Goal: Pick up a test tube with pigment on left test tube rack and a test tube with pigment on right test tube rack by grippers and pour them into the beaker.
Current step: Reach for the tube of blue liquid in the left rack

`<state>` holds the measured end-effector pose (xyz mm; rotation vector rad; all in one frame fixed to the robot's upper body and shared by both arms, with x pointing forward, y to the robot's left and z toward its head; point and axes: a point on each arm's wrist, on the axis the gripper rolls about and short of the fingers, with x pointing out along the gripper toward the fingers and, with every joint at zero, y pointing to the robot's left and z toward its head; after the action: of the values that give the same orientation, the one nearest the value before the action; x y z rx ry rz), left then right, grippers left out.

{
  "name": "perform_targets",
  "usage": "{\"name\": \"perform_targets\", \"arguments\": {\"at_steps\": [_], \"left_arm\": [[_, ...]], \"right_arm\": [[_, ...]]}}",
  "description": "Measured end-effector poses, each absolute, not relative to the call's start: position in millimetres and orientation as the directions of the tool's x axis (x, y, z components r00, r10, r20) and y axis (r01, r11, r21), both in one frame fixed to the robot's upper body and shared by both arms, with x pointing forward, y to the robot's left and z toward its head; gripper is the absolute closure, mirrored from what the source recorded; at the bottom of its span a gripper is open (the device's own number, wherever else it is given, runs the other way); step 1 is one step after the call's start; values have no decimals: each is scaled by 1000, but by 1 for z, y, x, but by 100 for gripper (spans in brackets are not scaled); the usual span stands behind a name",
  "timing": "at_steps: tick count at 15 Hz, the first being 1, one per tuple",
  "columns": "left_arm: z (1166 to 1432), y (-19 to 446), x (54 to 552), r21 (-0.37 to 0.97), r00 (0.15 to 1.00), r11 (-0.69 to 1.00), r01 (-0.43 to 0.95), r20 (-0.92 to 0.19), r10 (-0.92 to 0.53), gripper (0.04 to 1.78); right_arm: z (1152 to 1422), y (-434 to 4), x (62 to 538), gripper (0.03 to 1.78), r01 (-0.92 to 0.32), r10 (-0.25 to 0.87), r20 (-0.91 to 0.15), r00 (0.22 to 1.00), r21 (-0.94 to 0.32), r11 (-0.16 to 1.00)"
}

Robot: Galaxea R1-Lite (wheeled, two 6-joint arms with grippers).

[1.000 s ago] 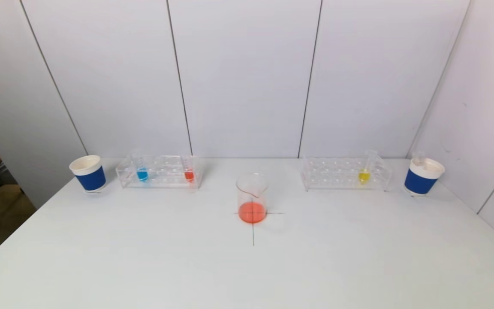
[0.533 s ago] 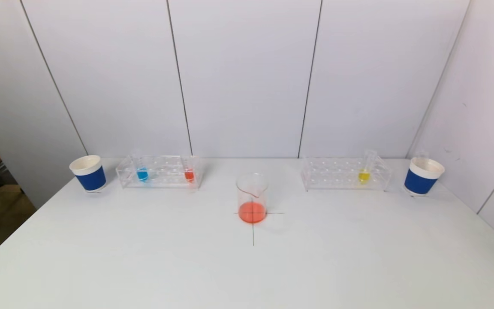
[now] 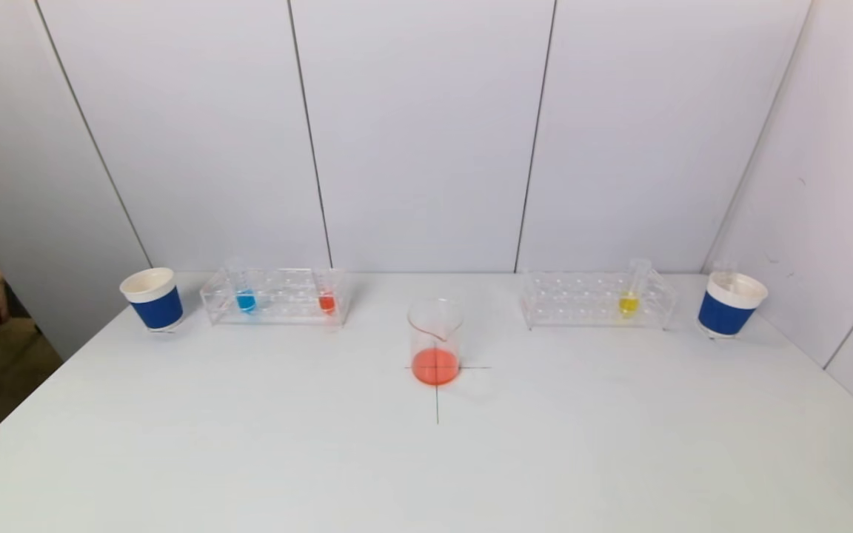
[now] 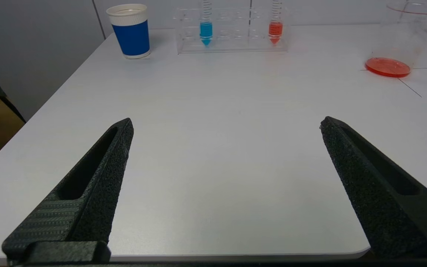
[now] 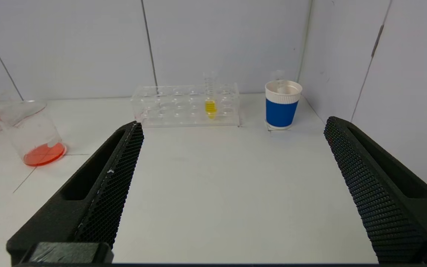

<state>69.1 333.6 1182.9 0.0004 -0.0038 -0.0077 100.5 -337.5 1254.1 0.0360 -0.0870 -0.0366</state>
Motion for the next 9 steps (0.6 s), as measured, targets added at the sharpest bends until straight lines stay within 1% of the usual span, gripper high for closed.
{"name": "perform_targets", "arguments": {"at_steps": [4, 7, 9], "left_arm": [[1183, 334, 69, 0, 1000, 1000, 7, 4, -7, 6], [1183, 334, 69, 0, 1000, 1000, 7, 4, -7, 6], [1183, 334, 69, 0, 1000, 1000, 8, 4, -8, 6]], "right_arm": [[1230, -338, 79, 4, 33, -36, 93, 995, 34, 999], [1206, -337, 69, 4, 28, -30, 53, 998, 35, 999], [1200, -337, 67, 4, 23, -25, 64, 998, 27, 999]]}}
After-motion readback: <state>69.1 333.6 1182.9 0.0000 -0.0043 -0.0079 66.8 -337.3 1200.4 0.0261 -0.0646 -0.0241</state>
